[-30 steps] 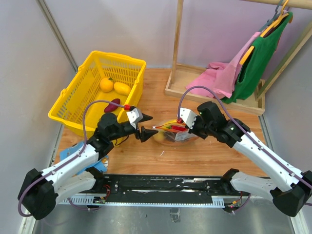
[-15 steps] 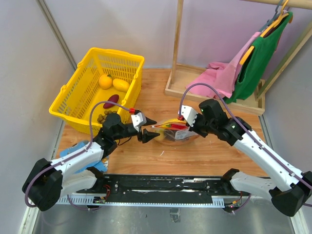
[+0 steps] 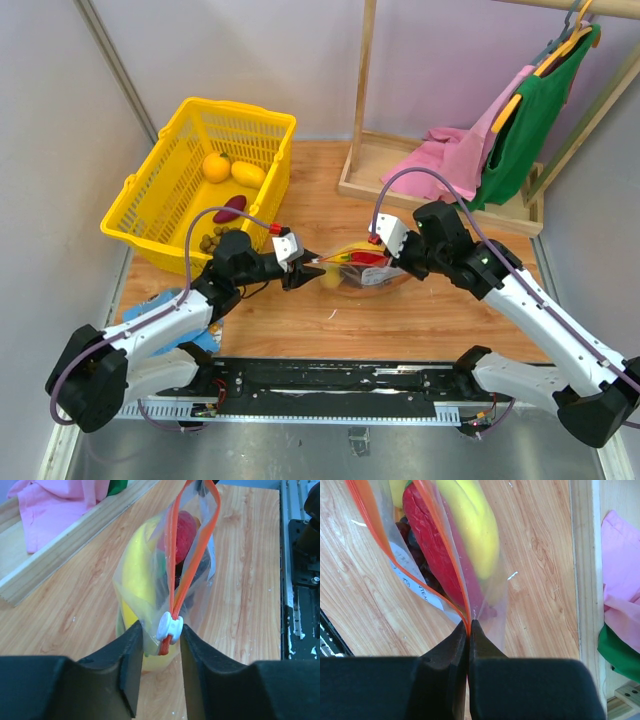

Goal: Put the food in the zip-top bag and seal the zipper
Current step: Zip the zipper food storage bag at the center of the board.

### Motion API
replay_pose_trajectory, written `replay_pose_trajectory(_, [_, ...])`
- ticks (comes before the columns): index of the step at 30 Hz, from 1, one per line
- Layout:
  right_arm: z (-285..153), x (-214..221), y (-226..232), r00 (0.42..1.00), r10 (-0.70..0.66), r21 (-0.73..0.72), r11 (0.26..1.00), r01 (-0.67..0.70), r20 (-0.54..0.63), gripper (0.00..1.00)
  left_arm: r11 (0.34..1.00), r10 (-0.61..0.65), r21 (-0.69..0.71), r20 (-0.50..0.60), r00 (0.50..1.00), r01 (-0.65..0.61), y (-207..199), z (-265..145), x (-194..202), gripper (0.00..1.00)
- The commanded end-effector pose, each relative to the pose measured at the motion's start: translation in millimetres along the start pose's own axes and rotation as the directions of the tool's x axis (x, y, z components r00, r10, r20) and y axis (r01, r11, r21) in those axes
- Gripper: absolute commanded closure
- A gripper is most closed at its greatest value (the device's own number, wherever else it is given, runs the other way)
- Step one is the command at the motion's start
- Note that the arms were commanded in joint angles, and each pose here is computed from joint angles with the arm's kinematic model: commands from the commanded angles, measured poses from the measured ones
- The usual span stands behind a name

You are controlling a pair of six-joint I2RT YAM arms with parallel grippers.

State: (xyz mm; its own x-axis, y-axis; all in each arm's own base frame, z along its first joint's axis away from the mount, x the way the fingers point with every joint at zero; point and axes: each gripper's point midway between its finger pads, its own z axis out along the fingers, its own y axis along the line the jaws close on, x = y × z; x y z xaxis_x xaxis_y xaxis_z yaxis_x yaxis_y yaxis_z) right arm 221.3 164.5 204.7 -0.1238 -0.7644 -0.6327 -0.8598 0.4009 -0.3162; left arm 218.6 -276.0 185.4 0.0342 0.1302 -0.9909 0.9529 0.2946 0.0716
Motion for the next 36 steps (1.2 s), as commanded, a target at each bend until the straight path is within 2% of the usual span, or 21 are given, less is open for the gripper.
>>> replay_pose_trajectory(1, [-15,-18,-10,0.997,-0.002,0.027,1.000,0.001,0.071,0.99,0.999,0.047,0.014,0.051,0.998,-0.048,3,8,-22,0.66])
replay_pose_trajectory(4, [-15,-16,-10,0.998,-0.002,0.036,0.999,-0.001,0.067,0.99,0.998,0.048,0.029,0.041,0.998,-0.049,1,10,-22,0.80])
replay_pose_trajectory(6, [-16,-13,-11,0.998,0.001,0.046,0.999,-0.004,0.059,0.99,0.997,0.056,0.043,0.029,0.998,-0.057,-1,10,-24,0.97])
replay_pose_trajectory(7, [-17,-12,-12,0.998,0.005,0.052,0.999,-0.008,0.061,0.99,0.997,0.060,0.047,0.021,0.998,-0.061,-1,9,-24,0.99])
replay_pose_trajectory(10, [-20,-12,-12,0.998,0.013,0.061,0.998,-0.017,0.062,0.97,0.997,0.059,0.055,0.012,0.998,-0.060,-5,5,-28,1.00])
replay_pose_trajectory(14, [-22,-22,-8,0.995,0.016,0.025,1.000,-0.018,0.097,0.78,0.997,0.033,0.067,0.004,0.999,-0.034,-9,1,-37,1.00])
replay_pose_trajectory(17, [-25,-37,1,0.987,0.015,-0.036,0.999,-0.009,0.162,0.66,0.997,-0.008,0.079,-0.011,1.000,0.009,-12,0,-44,1.00])
replay_pose_trajectory(23, [-35,-81,21,0.943,0.032,-0.183,0.983,0.031,0.332,0.54,0.989,-0.111,0.086,-0.068,0.992,0.116,-17,0,-49,1.00])
replay_pose_trajectory(30, [-33,-137,44,0.848,0.115,-0.322,0.944,0.068,0.517,0.51,0.967,-0.224,0.075,-0.190,0.956,0.242,-17,2,-47,1.00])
replay_pose_trajectory(36, [-17,-162,63,0.830,0.126,-0.385,0.916,0.113,0.543,0.54,0.956,-0.261,0.067,-0.245,0.934,0.285,-20,0,-49,1.00])
